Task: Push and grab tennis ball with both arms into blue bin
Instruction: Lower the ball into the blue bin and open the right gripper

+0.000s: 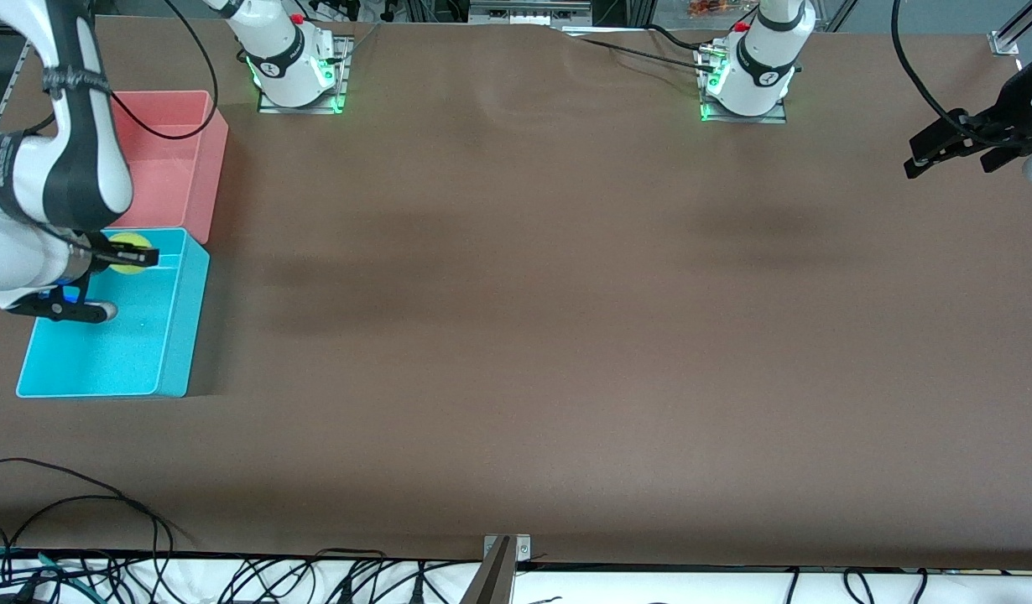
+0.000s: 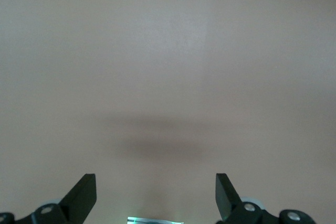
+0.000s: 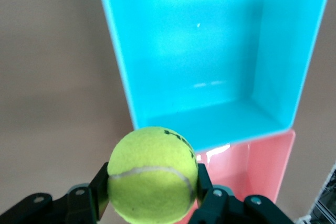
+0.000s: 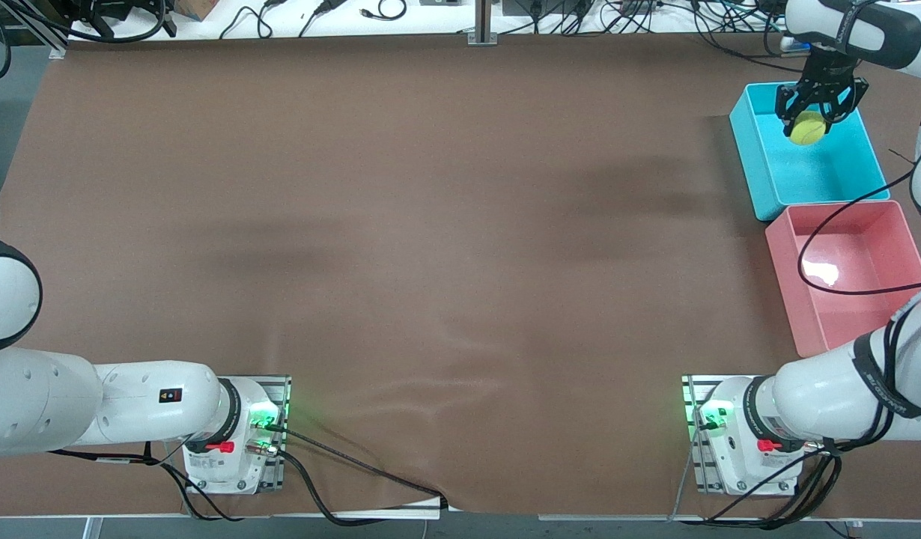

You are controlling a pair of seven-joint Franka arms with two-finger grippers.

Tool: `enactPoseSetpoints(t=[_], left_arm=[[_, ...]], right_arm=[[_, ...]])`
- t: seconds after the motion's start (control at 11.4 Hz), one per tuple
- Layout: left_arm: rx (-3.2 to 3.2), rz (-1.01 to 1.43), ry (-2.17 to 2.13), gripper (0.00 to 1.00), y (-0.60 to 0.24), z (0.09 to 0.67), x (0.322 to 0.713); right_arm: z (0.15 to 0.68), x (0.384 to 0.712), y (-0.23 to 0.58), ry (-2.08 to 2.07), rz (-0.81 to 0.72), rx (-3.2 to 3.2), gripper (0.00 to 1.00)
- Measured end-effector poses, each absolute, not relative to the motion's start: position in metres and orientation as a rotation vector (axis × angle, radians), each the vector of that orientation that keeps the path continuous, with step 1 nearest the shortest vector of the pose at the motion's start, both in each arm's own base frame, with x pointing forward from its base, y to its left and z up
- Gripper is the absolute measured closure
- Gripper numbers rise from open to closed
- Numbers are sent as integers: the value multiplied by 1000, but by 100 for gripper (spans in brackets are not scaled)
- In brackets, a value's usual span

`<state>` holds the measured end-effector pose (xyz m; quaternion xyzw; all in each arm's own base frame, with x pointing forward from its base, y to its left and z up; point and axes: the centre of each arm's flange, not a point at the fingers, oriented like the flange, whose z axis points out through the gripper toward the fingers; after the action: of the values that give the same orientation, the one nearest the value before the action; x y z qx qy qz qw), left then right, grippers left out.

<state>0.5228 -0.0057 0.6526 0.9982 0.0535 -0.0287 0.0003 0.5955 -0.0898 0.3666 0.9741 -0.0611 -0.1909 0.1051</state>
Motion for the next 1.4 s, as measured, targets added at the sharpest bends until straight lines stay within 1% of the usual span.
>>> enactPoseSetpoints(t=[0.18, 0.35, 0.88, 1.05, 1.31, 1.4], left_arm=[[3135, -91, 168, 0, -6, 653, 523], [3136, -103, 168, 0, -5, 652, 522], [3163, -131, 159, 0, -8, 651, 520], [3164, -131, 158, 0, -8, 651, 520], [3178, -130, 161, 0, -6, 651, 520], [3178, -130, 161, 0, -6, 651, 520]], right_arm=[[318, 606, -115, -132, -554, 2891, 33], [284, 604, -148, -69, -573, 2915, 33], [250, 579, -170, 310, -714, 2962, 33], [231, 570, -181, 383, -768, 2973, 33], [200, 563, -175, 501, -842, 2976, 33], [195, 563, -173, 510, -852, 2982, 30]])
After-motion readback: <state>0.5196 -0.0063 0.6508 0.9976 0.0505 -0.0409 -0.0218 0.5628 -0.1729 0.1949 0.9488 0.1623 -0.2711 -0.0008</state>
